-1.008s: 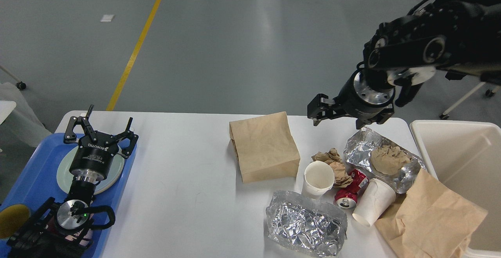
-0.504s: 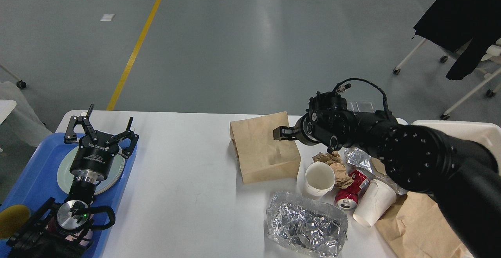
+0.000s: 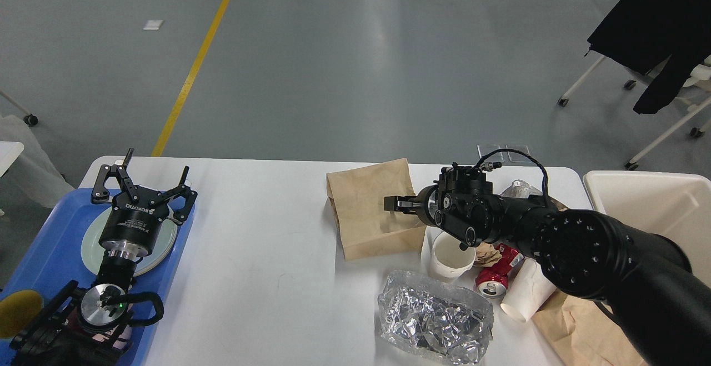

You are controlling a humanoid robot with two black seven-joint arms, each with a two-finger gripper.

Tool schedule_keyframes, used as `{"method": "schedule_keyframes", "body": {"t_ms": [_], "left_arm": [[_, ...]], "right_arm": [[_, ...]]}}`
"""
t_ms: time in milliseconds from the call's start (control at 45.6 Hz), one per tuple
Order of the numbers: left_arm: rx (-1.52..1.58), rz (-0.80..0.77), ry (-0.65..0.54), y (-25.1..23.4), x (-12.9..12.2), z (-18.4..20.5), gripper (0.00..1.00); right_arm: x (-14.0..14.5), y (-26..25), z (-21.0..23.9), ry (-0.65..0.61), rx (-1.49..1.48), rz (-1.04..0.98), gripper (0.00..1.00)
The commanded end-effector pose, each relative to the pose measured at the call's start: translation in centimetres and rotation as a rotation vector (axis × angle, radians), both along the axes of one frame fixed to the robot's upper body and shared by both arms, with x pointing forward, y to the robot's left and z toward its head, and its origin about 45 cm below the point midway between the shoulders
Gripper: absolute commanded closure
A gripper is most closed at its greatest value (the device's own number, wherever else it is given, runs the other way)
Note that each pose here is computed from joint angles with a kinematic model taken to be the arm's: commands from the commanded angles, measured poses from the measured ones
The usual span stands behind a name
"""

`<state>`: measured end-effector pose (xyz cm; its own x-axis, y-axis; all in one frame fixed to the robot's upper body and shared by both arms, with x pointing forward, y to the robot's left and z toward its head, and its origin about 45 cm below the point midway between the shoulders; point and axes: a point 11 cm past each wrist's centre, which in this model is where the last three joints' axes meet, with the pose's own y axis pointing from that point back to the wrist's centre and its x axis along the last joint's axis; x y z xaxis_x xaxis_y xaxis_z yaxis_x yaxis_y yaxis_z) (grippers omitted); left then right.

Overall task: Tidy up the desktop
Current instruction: 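Lower the right gripper and grasp the brown kraft paper bag, then lift the brown paper bag and carry it into the white bin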

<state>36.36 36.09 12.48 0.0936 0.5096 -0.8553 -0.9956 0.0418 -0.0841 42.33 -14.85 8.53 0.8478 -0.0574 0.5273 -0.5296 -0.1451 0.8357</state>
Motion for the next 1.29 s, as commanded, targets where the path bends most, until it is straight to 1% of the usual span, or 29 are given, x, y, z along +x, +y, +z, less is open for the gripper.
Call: {"method": "schedule_keyframes", "body": {"t_ms": [0,88,153,395,438,482,504,526,570,614,702,723,1008,1271], "left_arm": [[0.000,0.000,-0.001,0.0,0.0,0.0,0.03],[0.000,0.000,0.000,0.0,0.0,0.0,0.03],[0.000,0.000,-0.001,0.0,0.0,0.0,0.03],[0.001,-0.001,-0.001,0.0,0.0,0.0,0.03],[0.000,0.000,-0.001,0.0,0.0,0.0,0.03],[0.000,0.000,-0.001,0.0,0.0,0.0,0.03],[0.000,0.000,-0.001,0.0,0.0,0.0,0.03],[0.000,0.000,-0.001,0.0,0.0,0.0,0.03],[0.000,0.000,-0.001,0.0,0.0,0.0,0.03],[0.000,-0.001,0.001,0.0,0.0,0.0,0.03],[0.000,0.000,-0.001,0.0,0.0,0.0,0.03],[0.001,-0.001,-0.001,0.0,0.0,0.0,0.03],[0.000,0.000,-0.001,0.0,0.0,0.0,0.03],[0.000,0.000,-0.001,0.0,0.0,0.0,0.03]], "right_arm": [[0.0,0.0,-0.1,-0.010,0.002,-0.003,0.00],[-0.2,0.1,-0.2,-0.006,0.004,-0.001,0.00],[-0.4,0.2,-0.4,0.001,0.005,0.001,0.05],[-0.9,0.2,-0.8,0.014,0.003,0.006,0.35],[-0.9,0.2,-0.9,0.015,-0.004,0.014,0.42],[-1.1,0.2,-1.1,0.019,-0.017,0.030,0.51],[-1.4,0.2,-1.2,0.022,-0.030,0.049,0.59],[-1.5,0.3,-1.3,0.025,-0.035,0.058,0.61],[-1.6,0.3,-1.4,0.025,-0.046,0.074,0.71],[-1.8,0.3,-1.5,0.027,-0.053,0.084,0.77],[-2.0,0.4,-1.7,0.032,-0.058,0.094,0.97],[-2.0,0.4,-1.7,0.033,-0.058,0.095,1.00],[-2.3,0.6,-1.8,0.048,-0.061,0.090,1.00],[-1.8,1.3,-1.1,0.038,-0.031,0.080,1.00]]}}
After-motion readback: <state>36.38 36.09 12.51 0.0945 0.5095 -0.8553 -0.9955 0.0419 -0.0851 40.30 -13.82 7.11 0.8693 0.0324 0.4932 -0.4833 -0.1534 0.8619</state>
